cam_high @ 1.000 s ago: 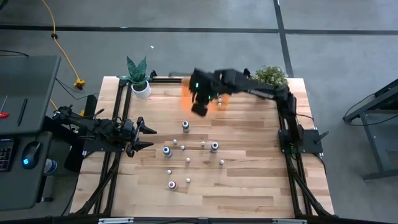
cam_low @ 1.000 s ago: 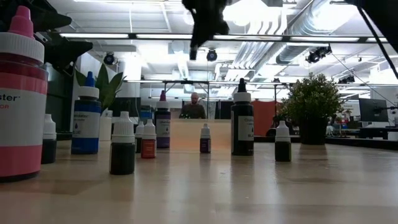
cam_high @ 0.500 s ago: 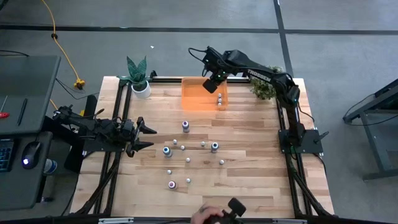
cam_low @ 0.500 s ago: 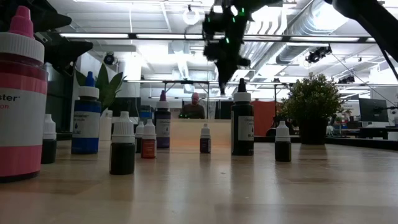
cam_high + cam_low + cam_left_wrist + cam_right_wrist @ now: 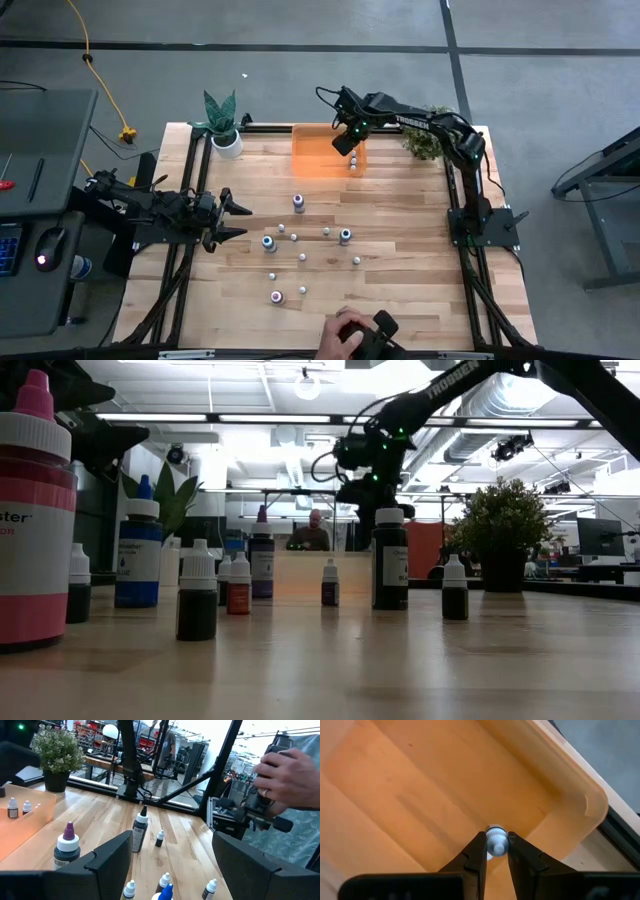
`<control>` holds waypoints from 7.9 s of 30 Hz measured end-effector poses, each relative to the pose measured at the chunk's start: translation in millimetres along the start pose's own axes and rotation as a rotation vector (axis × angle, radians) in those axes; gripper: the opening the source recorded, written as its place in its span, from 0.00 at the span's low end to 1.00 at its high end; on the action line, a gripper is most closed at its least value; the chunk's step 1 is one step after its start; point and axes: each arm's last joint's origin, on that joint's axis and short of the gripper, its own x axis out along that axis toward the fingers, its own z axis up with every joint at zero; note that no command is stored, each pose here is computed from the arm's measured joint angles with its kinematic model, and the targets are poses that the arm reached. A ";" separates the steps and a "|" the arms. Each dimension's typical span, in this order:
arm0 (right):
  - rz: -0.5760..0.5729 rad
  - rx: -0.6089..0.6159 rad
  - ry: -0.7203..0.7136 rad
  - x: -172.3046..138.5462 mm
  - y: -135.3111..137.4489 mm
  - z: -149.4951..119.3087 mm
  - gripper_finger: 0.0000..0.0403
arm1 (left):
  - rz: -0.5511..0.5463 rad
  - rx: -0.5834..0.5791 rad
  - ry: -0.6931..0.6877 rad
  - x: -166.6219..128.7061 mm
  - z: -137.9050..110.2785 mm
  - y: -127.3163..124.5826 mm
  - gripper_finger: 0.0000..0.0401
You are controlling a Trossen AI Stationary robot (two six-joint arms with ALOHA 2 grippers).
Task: Pick & Place food coloring
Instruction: Put the small black food coloring bottle into the orange bin
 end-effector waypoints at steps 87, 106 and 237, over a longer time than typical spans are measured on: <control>-0.092 0.081 -0.063 -4.6 -17.7 6.1 0.31 | 0.000 0.000 0.000 0.0 0.0 0.0 0.68; 0.043 -0.255 -0.243 -128.6 39.8 -28.1 0.31 | 0.000 0.000 0.000 0.0 0.0 0.0 0.68; 0.525 -1.085 -0.223 2.2 366.8 -240.2 0.38 | 0.000 0.000 0.000 0.0 0.0 0.0 0.68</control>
